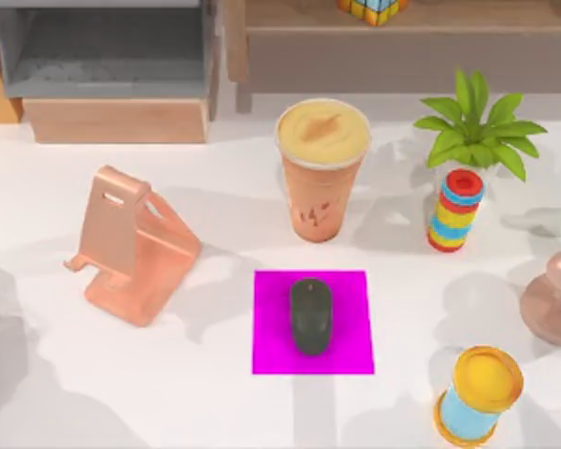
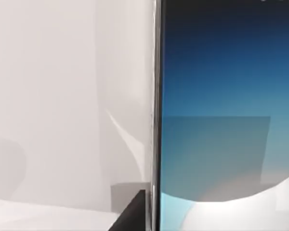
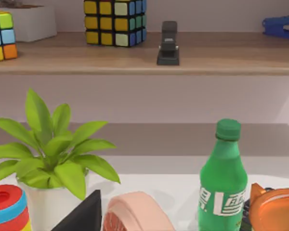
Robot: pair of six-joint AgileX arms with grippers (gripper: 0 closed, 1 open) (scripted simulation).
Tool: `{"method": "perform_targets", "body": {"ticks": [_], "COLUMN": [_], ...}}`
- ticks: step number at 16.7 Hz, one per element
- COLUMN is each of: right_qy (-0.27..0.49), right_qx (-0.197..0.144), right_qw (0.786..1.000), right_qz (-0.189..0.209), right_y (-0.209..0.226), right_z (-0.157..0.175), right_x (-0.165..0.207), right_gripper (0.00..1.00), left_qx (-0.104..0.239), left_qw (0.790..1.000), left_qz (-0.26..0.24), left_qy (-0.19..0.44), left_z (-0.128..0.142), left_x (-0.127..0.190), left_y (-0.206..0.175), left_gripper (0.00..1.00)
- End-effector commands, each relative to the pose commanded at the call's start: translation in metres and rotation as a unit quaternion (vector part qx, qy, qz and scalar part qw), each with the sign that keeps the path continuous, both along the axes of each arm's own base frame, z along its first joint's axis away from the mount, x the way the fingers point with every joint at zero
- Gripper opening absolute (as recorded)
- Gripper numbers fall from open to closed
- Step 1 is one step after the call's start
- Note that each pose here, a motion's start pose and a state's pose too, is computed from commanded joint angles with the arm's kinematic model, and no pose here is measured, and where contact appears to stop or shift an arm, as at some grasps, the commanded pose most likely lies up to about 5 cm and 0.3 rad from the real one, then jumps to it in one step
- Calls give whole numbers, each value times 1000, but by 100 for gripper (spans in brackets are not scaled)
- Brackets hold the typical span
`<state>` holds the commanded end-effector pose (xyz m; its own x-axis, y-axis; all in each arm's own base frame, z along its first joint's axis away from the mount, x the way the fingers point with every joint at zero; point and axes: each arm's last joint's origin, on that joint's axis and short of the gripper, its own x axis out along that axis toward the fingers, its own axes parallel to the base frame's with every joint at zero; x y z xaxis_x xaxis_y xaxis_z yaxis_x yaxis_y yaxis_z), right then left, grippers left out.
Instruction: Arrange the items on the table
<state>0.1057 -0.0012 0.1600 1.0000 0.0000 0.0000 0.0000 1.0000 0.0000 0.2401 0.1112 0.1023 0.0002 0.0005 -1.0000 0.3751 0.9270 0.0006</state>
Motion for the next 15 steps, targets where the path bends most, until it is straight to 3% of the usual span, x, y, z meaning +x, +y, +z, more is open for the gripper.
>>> {"method": "perform_targets", "body": {"ticks": [6, 15], "right_qy": [0, 0], "right_qx": [0, 0], "right_qw": [1000, 1000], "right_qz": [0, 0], "right_y": [0, 0], "right_z": [0, 0], "right_x": [0, 0], "right_gripper": [100, 100], "left_qx": [0, -4], "left_qw": [1000, 1000], "left_qz": [0, 3], "left_qy": [0, -9], "left_z": [0, 41], "left_x": [0, 0], "left_y": [0, -1], "left_gripper": [0, 0]}}
